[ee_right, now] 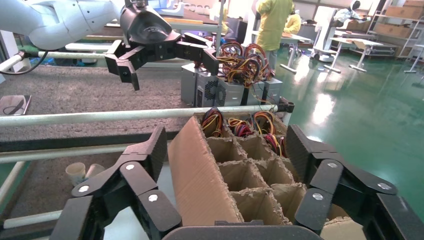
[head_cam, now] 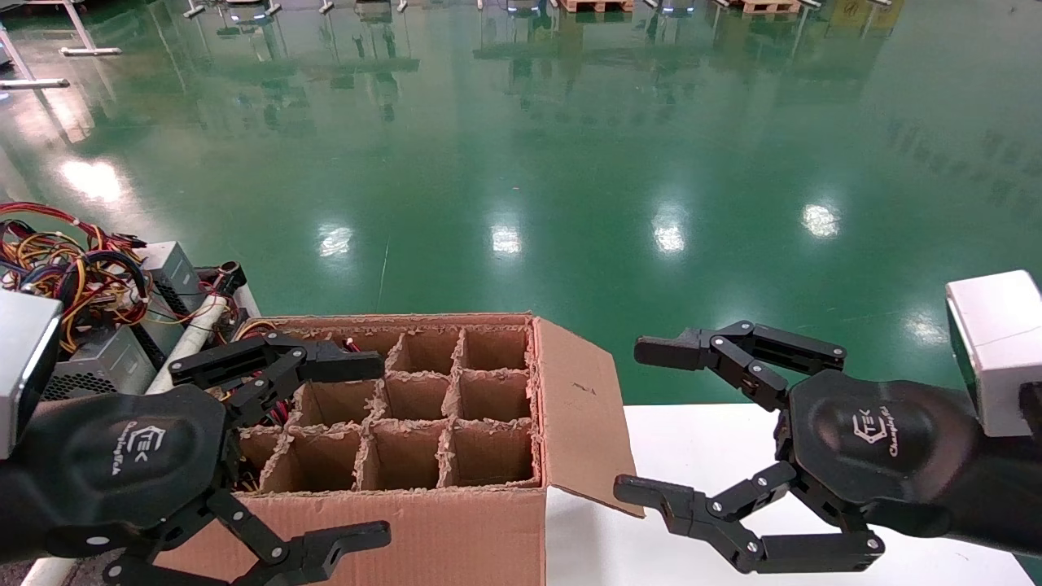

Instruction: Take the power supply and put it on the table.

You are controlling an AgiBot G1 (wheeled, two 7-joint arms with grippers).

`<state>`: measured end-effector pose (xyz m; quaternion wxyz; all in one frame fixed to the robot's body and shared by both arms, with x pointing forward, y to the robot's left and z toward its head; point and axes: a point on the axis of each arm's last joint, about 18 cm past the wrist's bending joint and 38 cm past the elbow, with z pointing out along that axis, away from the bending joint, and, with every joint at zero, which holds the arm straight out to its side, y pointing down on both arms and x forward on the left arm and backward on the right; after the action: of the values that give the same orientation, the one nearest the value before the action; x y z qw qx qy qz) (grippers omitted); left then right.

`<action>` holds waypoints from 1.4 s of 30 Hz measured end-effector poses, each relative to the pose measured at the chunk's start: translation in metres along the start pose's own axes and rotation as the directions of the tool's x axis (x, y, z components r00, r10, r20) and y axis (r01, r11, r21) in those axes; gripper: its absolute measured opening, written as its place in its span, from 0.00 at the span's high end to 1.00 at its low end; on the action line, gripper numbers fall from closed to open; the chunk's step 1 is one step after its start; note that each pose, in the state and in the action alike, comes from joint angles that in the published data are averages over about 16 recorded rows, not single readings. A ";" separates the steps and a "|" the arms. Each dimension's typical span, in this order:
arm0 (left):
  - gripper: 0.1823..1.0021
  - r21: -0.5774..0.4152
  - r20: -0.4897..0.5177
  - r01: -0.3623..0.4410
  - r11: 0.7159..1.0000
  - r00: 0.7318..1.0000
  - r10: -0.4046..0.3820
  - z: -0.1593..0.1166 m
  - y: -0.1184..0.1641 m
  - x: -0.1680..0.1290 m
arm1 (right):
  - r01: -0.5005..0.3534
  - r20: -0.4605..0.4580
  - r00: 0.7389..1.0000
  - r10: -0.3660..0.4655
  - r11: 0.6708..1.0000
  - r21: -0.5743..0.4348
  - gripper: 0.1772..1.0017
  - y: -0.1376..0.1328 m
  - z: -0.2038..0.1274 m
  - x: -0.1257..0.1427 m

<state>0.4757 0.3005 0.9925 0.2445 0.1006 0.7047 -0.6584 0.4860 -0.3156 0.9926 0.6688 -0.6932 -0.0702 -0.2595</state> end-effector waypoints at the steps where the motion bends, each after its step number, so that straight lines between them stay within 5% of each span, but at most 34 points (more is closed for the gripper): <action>1: 0.00 0.000 0.000 0.000 1.000 1.000 0.000 0.000 0.000 0.000 | 0.000 0.000 1.000 0.000 1.000 0.000 0.18 0.000 0.000 0.000; 9: 0.00 -0.003 0.013 -0.003 1.000 1.000 0.003 0.000 0.001 -0.003 | 0.000 0.000 1.000 0.000 1.000 0.000 0.28 0.000 0.000 0.000; 21: 0.00 -0.097 0.159 -0.092 0.991 0.981 0.107 0.009 0.015 -0.041 | 0.000 0.000 1.000 0.000 1.000 0.000 0.62 0.000 0.000 0.000; 31: 0.00 -0.310 0.272 -0.168 0.936 0.928 0.256 0.012 0.053 -0.095 | 0.000 0.000 1.000 0.000 1.000 0.000 0.86 0.000 0.000 0.000; 42: 0.00 -0.460 0.347 -0.169 0.872 0.870 0.351 0.010 0.095 -0.149 | 0.000 0.000 1.000 0.000 1.000 0.000 0.96 0.000 0.000 0.000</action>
<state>0.6504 0.3281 0.9799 0.4942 -0.0014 0.7380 -0.4595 0.4860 -0.3156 0.9926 0.6688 -0.6932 -0.0702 -0.2595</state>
